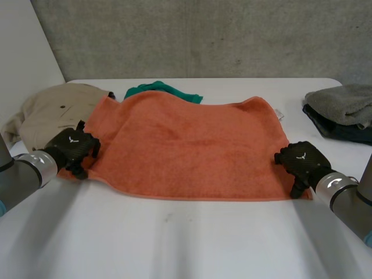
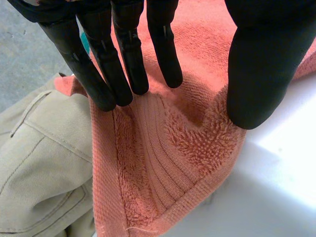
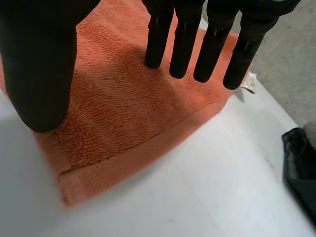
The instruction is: Fold the laundry.
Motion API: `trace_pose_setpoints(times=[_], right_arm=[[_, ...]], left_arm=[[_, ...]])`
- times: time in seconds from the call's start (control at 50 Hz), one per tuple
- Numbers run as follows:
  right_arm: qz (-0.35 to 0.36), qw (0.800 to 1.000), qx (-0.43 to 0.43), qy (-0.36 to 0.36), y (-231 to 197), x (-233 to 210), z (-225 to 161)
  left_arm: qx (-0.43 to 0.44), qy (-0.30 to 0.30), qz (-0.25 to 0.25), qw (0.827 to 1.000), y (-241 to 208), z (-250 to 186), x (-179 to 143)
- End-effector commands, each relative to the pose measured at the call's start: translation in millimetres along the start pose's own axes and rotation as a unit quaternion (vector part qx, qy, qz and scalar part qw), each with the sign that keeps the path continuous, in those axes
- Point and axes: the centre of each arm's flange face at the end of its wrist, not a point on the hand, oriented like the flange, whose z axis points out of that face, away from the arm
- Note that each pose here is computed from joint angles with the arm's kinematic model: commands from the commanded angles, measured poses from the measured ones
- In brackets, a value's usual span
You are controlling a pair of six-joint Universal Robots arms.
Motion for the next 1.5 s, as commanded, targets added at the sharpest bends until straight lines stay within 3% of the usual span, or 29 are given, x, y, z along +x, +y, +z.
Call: trace_pose_setpoints(times=[0.02,0.22,0.48,0.8,0.92,1.08,1.18,1.28,1.38,1.5], right_arm=[[-0.002,0.999,0.02,0.026,-3,4,8],[-0.004,0.997,0.033,0.063,-4,13,17],[0.049,0.998,0.012,0.049,-14,17,-4],[0.04,0.997,-0.008,0.06,-7,31,0],[0.036,0.997,-0.019,0.061,-14,35,-10],[-0.035,0.992,-0.125,0.002,-14,45,-51],[-0.101,0.966,-0.226,-0.076,2,61,-87],[-0.113,0.946,-0.267,-0.147,6,62,-107],[-0.106,0.955,-0.251,-0.119,-1,65,-99],[-0.105,0.973,-0.197,-0.061,-10,65,-65]], left_arm=[[-0.006,-0.001,0.001,1.0,4,0,-1],[-0.018,-0.002,-0.004,1.0,11,1,-3],[-0.037,0.014,0.005,0.999,23,5,4],[-0.041,0.007,0.03,0.999,29,11,-3],[-0.034,0.01,0.033,0.999,13,-9,0],[-0.087,0.024,0.003,0.996,1,-59,9],[-0.173,0.077,-0.019,0.982,6,-102,14],[-0.193,0.136,-0.01,0.972,5,-123,19],[-0.17,0.142,0.032,0.975,-4,-116,16],[-0.134,0.107,0.018,0.985,-27,-79,10]])
